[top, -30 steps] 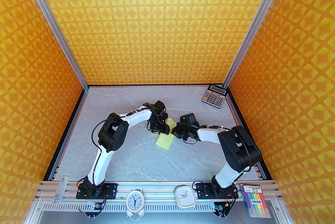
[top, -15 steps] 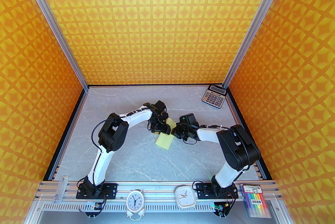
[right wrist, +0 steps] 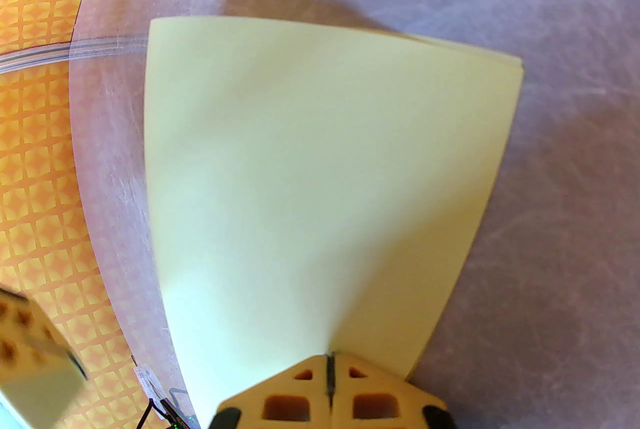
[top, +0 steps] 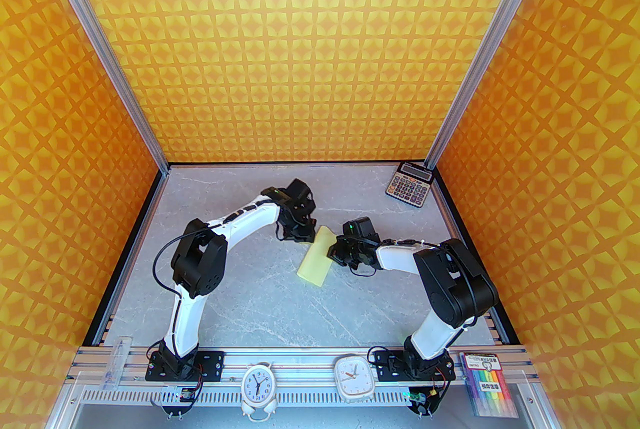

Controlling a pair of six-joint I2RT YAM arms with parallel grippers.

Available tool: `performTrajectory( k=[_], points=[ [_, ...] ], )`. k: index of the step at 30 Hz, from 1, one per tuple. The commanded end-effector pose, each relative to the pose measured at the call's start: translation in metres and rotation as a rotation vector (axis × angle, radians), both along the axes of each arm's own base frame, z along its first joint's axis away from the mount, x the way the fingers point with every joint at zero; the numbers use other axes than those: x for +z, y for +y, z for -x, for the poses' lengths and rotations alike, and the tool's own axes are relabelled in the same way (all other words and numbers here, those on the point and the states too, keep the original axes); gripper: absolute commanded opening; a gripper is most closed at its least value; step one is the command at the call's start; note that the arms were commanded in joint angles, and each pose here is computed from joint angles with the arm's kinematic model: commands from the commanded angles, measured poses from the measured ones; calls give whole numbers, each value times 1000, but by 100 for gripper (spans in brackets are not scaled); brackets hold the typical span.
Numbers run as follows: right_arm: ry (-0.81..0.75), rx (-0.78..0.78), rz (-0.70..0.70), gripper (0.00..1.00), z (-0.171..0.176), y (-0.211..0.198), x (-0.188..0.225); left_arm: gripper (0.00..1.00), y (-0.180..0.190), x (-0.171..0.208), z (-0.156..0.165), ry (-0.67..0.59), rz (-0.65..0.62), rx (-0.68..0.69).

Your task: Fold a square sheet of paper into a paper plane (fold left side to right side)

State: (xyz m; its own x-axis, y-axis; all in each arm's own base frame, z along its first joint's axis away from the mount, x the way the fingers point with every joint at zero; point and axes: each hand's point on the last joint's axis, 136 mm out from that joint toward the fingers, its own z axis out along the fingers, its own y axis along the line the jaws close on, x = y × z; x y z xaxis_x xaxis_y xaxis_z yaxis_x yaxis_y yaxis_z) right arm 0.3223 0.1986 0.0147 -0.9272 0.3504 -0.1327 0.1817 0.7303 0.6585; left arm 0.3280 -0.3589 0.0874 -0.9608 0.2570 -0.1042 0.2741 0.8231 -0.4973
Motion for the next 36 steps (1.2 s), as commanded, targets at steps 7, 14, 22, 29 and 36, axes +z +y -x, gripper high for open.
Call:
performTrajectory(
  k=[7, 14, 22, 29, 36],
  points=[
    [105, -15, 96, 0, 23, -16, -29, 0, -1, -44, 16, 91, -23, -22],
    [107, -13, 98, 0, 24, -17, -30, 0, 15, -76, 14, 104, -113, -20],
    [108, -14, 97, 0, 24, -16, -30, 0, 24, -89, 20, 129, -141, -15],
    [108, -12, 99, 0, 24, -17, -30, 6, 7, -24, -5, 30, -56, -7],
    [109, -11, 98, 0, 25, -17, -30, 6, -2, -38, -15, 50, -54, -19]
  ],
)
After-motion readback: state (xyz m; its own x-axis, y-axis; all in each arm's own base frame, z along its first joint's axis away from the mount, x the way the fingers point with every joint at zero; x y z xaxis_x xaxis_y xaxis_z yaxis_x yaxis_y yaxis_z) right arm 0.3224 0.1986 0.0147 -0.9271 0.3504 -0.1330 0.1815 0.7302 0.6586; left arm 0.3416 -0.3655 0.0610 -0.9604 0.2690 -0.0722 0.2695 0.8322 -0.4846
